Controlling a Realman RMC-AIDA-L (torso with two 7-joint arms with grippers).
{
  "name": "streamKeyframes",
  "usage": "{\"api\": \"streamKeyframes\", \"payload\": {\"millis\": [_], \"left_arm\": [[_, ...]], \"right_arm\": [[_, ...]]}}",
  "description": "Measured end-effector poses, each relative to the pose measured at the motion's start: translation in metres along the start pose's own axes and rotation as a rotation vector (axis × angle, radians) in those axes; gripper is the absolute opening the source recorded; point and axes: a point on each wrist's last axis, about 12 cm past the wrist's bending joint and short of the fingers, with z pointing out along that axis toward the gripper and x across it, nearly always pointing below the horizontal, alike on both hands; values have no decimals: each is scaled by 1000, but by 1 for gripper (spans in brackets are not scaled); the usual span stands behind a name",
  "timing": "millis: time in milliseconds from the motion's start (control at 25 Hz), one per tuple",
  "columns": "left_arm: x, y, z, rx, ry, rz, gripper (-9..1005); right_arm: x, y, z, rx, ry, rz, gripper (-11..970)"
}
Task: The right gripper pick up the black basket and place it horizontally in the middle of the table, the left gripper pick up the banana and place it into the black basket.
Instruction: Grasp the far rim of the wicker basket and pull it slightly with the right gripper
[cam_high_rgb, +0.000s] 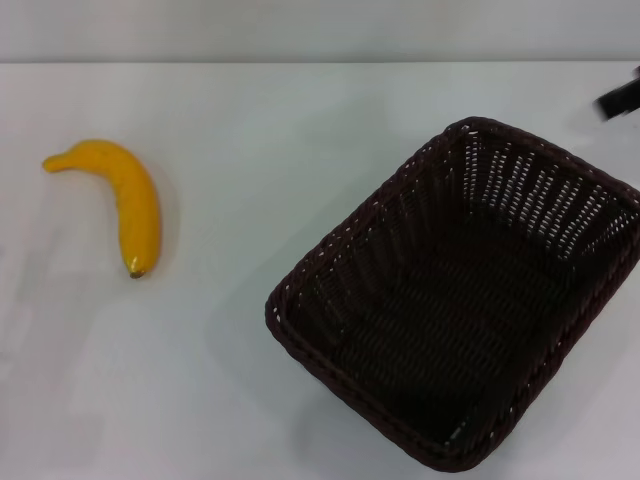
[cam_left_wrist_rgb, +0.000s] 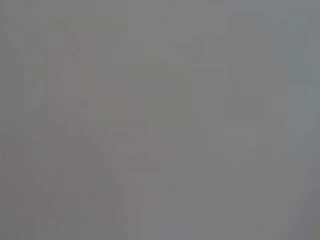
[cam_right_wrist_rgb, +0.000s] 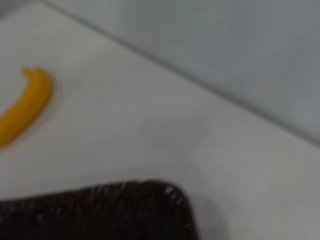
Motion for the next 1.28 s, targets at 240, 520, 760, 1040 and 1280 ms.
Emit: {"api": "streamKeyframes", "payload": {"millis": [240,520,760,1040,1280], "left_arm": [[-3,4,-2,-9,-4,4,876],[-8,8,-5,-12,-19,29,876],[-8,7,-5,-3,-13,36,875],[-10,9,-3,8,-15,49,876],[-16,12,0,56,-6,97,875]], "right_arm": [[-29,25,41,-5,176,-24,822],[-44,42,75,121,292,-60,819],[-50,46,101,147,364,-71,817],[-55,53,129,172,483,-113,814],[-56,57,129,212,542,-82,729]]}}
